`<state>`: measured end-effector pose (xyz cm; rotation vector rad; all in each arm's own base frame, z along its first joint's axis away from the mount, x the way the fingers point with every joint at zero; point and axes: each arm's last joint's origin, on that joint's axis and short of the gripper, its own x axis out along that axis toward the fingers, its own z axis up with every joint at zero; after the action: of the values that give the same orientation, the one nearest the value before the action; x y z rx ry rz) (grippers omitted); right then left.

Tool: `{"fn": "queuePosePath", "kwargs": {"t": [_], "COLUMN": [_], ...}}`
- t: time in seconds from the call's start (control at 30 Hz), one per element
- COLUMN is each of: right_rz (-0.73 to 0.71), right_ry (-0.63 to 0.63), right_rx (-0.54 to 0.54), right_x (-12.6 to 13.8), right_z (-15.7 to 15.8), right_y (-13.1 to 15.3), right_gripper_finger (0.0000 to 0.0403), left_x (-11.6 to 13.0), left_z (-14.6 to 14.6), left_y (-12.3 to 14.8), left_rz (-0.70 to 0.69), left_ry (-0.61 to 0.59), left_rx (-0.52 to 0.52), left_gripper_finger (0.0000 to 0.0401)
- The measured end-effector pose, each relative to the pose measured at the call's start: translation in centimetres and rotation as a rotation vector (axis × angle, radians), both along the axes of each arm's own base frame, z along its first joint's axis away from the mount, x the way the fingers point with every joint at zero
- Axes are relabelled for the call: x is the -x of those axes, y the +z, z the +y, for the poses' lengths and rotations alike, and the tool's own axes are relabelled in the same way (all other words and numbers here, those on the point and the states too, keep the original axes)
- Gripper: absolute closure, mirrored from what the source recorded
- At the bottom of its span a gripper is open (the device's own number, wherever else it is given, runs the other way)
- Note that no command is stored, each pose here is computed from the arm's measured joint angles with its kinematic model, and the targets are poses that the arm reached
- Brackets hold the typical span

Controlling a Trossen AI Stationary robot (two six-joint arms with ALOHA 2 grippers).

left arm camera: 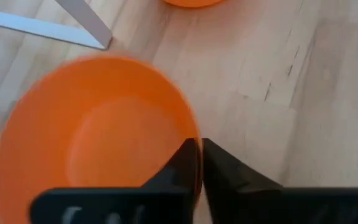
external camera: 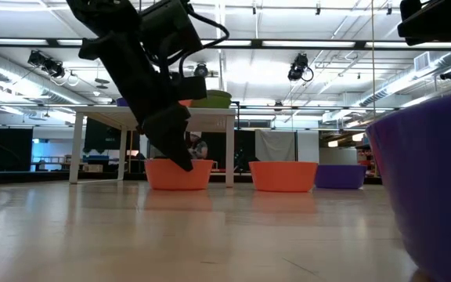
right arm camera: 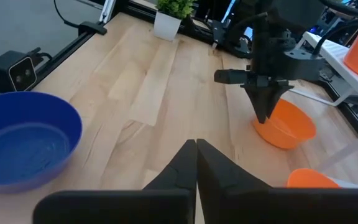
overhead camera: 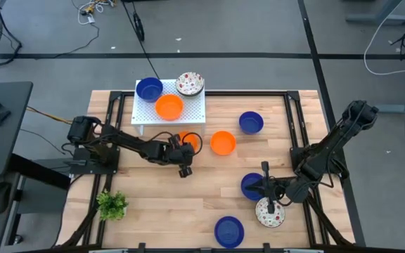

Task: Pick & Place Mini bowls
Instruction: Stack the left orange bowl on top of the orange bowl on the shelf

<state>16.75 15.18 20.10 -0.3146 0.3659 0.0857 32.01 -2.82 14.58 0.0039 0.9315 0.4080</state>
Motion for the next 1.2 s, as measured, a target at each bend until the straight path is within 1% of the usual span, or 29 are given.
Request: {"fn": "queuePosePath", "kwargs": {"t": [0.1, 0.17, 0.27, 0.37, 0.43, 0.5, 0.6, 0.67, 0.73, 0.83, 0.93, 1.03, 1.1, 1.2], "right_rz": [0.0, 0.0, 0.001, 0.002, 0.003, 0.003, 0.003, 0.005, 0.006, 0.012, 0.016, 0.014, 0.014, 0.014], "right_ry": [0.001, 0.0, -0.004, -0.01, -0.012, -0.012, -0.011, -0.007, -0.005, -0.01, -0.012, -0.012, -0.012, -0.011], "right_rx": [0.001, 0.002, 0.002, 0.002, 0.0, 0.0, -0.001, -0.003, -0.004, -0.016, -0.018, -0.02, -0.02, -0.017], "right_x": [0.0, 0.0, -0.1, -0.1, -0.2, -0.2, -0.2, -0.2, -0.2, -0.1, -0.1, -0.1, -0.1, -0.1], "right_z": [0.0, 0.0, -0.1, -0.2, -0.2, -0.2, -0.2, -0.2, -0.2, -0.2, -0.2, -0.2, -0.2, -0.2], "right_y": [0.0, 0.0, 0.0, 0.0, 0.0, 0.0, 0.0, 0.0, 0.0, -0.1, -0.1, -0.1, -0.1, -0.1], "right_gripper_finger": [0.0394, 0.0394, 0.0394, 0.0394, 0.0394, 0.0394, 0.0394, 0.0394, 0.0394, 0.0394, 0.0394, 0.0394, 0.0394, 0.0394], "left_x": [0.0, -0.5, -1.5, -2.1, -2.1, -1.9, -0.9, -0.1, 1.0, 2.9, 4.6, 5.2, 5.3, 4.7], "left_z": [-1.1, -2.5, -5.0, -7.5, -8.7, -9.5, -9.6, -9.1, -7.9, -4.8, -1.3, 1.9, 3.8, 6.1], "left_y": [0.3, 1.0, 3.1, 6.2, 8.7, 11.1, 14.7, 17.1, 19.2, 21.9, 24.0, 25.2, 25.4, 24.9], "left_rz": [-0.014, -0.04, -0.086, -0.088, -0.061, -0.042, -0.013, -0.019, -0.027, -0.055, -0.089, -0.105, -0.098, -0.063], "left_ry": [-0.029, -0.067, -0.136, -0.167, -0.172, -0.146, -0.08, -0.042, -0.002, 0.067, 0.122, 0.159, 0.17, 0.173], "left_rx": [0.018, 0.072, 0.151, 0.176, 0.15, 0.101, 0.006, -0.046, -0.085, -0.109, -0.137, -0.177, -0.155, -0.128], "left_gripper_finger": [0.039, 0.0391, 0.0395, 0.0394, 0.0394, 0.0396, 0.0396, 0.0396, 0.0397, 0.0397, 0.0397, 0.0397, 0.0397, 0.0397]}}
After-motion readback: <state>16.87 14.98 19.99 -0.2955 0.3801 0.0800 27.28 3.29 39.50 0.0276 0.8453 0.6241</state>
